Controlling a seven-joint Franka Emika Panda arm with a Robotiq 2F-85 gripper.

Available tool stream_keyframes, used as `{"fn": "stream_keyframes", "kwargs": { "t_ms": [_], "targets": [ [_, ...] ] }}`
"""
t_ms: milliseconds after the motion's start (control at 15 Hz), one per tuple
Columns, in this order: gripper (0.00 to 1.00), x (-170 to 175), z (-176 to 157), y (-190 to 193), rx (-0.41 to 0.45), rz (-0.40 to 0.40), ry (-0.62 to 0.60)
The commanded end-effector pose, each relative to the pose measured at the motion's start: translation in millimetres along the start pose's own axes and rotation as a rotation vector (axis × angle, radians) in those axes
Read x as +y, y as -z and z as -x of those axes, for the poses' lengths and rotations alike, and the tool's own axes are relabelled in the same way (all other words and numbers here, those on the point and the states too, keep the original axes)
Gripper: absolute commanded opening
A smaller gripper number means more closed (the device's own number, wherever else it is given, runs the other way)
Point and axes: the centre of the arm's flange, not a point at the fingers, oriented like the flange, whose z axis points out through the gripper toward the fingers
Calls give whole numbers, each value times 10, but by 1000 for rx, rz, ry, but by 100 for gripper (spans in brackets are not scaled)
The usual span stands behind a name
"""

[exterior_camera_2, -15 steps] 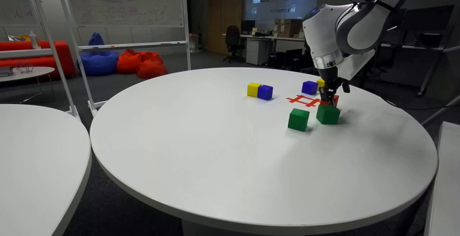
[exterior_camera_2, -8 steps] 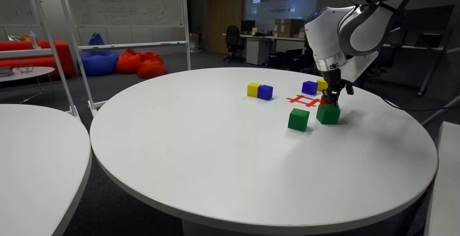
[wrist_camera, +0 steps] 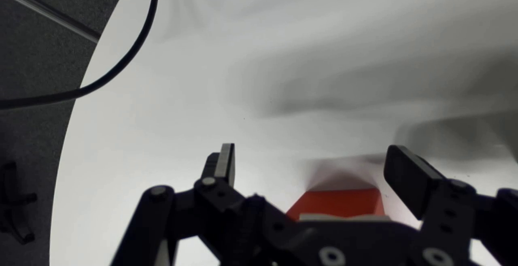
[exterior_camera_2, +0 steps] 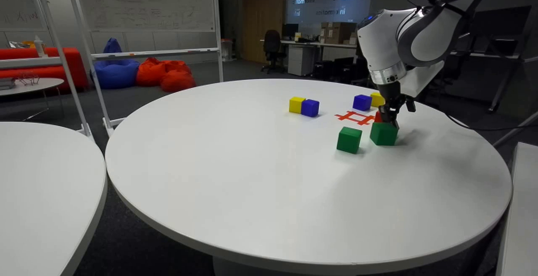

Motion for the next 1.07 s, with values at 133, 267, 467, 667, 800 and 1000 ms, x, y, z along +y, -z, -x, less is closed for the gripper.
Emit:
{"fn": "stream_keyframes", "kwargs": {
  "t_ms": [133, 267, 467, 667, 800, 1000],
  "targets": [
    [100, -2, 105, 8, 11, -2, 16],
    [100, 1, 0, -3, -1, -1, 1],
    [100, -7, -4, -4, -1, -1, 2],
    [100, -12, 101, 29, 21, -21, 23],
    [100, 9, 222, 36, 35, -29, 25],
    [100, 30, 356, 25, 53, -39, 22]
  ]
}}
